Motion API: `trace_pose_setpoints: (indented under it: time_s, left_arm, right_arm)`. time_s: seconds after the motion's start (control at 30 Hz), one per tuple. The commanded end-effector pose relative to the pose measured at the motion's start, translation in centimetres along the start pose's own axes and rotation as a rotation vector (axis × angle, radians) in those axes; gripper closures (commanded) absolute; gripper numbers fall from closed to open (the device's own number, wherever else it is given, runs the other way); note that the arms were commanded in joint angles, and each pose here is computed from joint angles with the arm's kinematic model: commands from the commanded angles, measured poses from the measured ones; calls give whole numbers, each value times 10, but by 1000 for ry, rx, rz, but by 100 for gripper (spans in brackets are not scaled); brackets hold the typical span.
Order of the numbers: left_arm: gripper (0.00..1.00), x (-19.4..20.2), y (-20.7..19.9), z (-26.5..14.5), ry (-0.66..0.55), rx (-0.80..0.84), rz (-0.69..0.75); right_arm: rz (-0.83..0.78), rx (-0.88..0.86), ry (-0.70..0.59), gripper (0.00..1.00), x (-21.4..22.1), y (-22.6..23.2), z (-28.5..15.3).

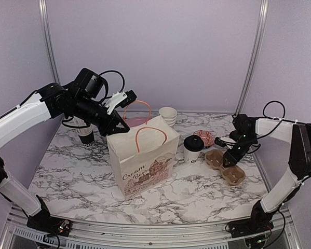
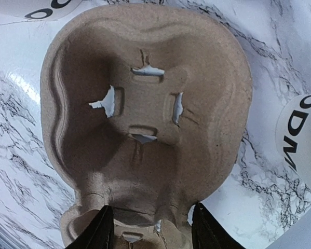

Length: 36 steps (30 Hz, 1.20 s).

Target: Pack the takeout coffee

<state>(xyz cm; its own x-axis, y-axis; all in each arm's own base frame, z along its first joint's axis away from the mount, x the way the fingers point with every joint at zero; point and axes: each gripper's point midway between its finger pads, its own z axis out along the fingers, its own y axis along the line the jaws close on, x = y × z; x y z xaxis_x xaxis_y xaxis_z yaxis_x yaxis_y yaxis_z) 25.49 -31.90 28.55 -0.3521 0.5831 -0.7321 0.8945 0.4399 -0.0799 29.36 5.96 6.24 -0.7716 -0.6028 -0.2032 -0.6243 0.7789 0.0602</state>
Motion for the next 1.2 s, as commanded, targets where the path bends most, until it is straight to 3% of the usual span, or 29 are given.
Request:
trace_pose_setpoints:
  time_s: [0.0, 0.23, 1.17]
  left_arm:
    - [100, 0, -2, -7, -7, -7, 14]
    - [100, 2, -2, -4, 2, -7, 12]
    - [100, 7, -1, -1, 15, -15, 13]
  right_arm:
    - [-3, 8, -46, 50, -19, 2, -9]
    - [-56, 25, -102, 47, -32, 15, -30]
    - [-37, 2, 18, 56, -16, 12, 1]
